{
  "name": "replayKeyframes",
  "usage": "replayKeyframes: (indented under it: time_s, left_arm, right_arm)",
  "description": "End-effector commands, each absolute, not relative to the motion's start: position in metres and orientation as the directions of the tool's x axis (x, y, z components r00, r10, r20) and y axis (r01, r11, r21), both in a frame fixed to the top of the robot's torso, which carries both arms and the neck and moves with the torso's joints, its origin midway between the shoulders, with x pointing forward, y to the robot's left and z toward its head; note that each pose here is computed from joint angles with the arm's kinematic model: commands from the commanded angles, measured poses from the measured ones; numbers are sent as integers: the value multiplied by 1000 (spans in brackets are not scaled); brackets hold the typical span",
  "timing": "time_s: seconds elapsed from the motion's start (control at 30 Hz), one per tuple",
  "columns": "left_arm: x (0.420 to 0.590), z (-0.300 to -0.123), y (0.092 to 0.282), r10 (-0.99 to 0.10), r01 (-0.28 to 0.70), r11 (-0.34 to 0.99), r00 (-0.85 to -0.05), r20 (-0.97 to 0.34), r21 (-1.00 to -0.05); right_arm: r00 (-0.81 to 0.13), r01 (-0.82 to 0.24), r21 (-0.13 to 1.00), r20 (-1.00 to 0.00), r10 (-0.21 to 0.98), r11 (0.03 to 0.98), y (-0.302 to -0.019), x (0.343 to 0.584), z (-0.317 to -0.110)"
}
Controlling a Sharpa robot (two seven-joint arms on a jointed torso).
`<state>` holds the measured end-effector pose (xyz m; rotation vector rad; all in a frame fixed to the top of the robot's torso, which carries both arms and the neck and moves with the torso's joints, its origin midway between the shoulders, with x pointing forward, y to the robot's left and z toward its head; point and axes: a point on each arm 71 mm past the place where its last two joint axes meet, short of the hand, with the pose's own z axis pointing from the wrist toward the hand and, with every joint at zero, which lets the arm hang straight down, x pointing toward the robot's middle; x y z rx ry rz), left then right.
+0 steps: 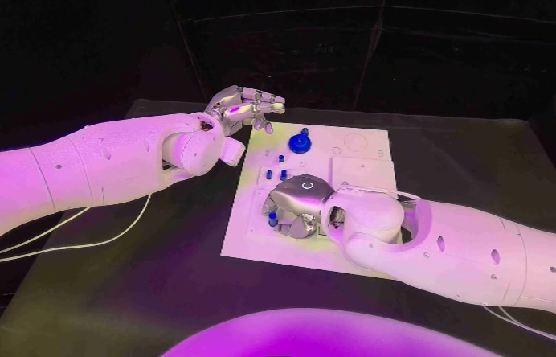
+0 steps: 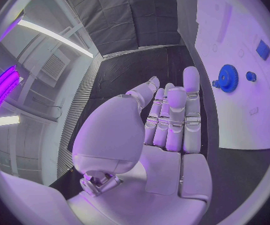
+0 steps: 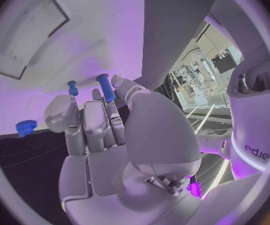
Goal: Assemble the parts on the task board
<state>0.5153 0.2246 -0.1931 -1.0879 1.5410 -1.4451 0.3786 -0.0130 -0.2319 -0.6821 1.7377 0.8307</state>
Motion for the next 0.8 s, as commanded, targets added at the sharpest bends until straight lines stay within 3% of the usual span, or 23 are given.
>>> replayKeyframes:
  time_s: [0.03, 0.53, 0.67, 0.77, 0.8]
  left_arm:
    - [515, -192, 224, -928, -89, -4, -370, 37, -996]
    - [515, -192, 226, -928, -92, -4, -370, 37, -996]
    - [515, -192, 229, -930, -93, -2, -366, 36, -996]
    - [514, -192, 230, -931, -93, -1, -363, 35, -996]
    - [514, -192, 230, -932, -93, -2, -362, 35, -996]
  right_arm:
    - [-271, -779, 230, -962, 18, 583, -14, 378, -226]
    - [-233, -744, 311, -950, 207, 591, -46, 377, -211]
    - [-267, -665, 393, -919, 290, 635, -78, 385, -200]
    - [-303, -568, 447, -894, 330, 691, -105, 393, -194]
    - [-326, -491, 472, -879, 348, 732, -125, 398, -192]
